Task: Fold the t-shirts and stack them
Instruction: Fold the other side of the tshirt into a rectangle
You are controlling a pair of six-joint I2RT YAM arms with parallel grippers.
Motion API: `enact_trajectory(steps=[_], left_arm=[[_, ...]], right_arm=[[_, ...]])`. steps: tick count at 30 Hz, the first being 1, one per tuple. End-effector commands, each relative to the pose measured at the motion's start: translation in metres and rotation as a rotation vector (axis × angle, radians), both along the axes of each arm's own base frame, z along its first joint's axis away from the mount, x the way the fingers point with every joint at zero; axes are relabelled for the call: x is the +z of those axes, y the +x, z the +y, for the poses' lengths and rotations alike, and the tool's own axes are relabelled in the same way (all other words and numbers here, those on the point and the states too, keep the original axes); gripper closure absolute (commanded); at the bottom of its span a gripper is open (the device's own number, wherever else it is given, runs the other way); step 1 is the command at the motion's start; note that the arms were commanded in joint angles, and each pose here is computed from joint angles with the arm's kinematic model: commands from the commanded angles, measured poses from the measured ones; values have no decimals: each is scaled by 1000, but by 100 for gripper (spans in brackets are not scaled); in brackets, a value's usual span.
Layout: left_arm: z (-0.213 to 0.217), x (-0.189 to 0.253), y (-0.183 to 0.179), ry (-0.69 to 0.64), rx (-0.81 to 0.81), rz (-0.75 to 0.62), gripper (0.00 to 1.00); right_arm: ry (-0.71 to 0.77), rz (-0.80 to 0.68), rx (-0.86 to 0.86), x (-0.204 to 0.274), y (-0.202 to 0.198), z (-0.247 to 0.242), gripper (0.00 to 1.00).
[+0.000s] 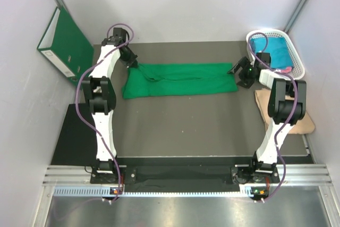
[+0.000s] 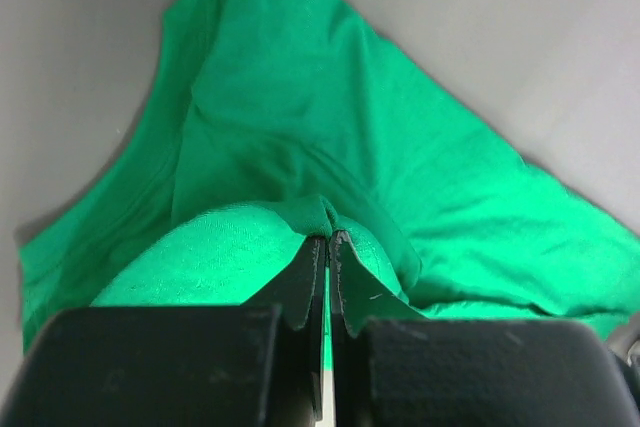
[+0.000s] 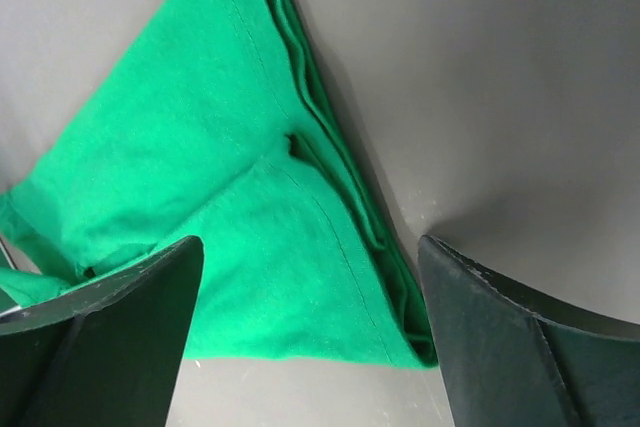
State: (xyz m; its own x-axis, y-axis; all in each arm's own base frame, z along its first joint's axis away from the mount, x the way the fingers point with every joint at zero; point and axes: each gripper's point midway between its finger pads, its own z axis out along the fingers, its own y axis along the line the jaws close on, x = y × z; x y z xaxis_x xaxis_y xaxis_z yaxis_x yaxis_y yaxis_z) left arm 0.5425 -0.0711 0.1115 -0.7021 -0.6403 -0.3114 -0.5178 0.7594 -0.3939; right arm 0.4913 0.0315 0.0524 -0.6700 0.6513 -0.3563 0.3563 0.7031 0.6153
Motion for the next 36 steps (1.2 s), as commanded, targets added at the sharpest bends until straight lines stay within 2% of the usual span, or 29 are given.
enact_trajectory(steps=[1, 3, 4, 5, 9, 10, 14, 15, 16, 17, 22, 26, 31, 36], left_arm=[[10, 9, 24, -13, 40, -77, 100], [14, 7, 25, -14, 47, -75, 50], [16, 11, 25, -10, 48, -82, 19], [16, 14, 24, -6, 46, -89, 2], [6, 33, 17, -21, -10, -148, 2], [3, 49, 13, -22, -41, -187, 2], [-22, 37, -16, -8, -137, -140, 2], [-26, 32, -24, -5, -155, -116, 5], [-33, 31, -31, 0, -183, -108, 49], [-36, 17, -42, 2, -195, -66, 99], [-52, -16, -84, 103, -277, 75, 100], [-61, -43, -104, 116, -308, 150, 100], [-61, -52, -99, 120, -287, 128, 100], [-60, -58, -75, 151, -281, 113, 100]], right_arm=[[-87, -100, -30, 39, 3, -21, 11], [-94, -122, -26, 50, 1, -21, 6], [-98, -123, -24, 49, -2, -21, 1], [-95, -134, -16, 53, -3, -19, 0], [-109, -178, 2, 74, -15, -17, 0], [-117, -184, 5, 77, -17, -17, 0], [-136, -184, 31, 85, -26, -16, 0], [-141, -183, 34, 85, -26, -17, 0], [-145, -179, 44, 85, -27, -16, 0], [-146, -168, 44, 82, -29, -17, 0], [-139, -151, 48, 77, -33, -15, 0], [-122, -135, 50, 70, -34, -12, 0], [-116, -138, 50, 71, -33, -12, 0], [-119, -141, 51, 75, -32, -12, 0]])
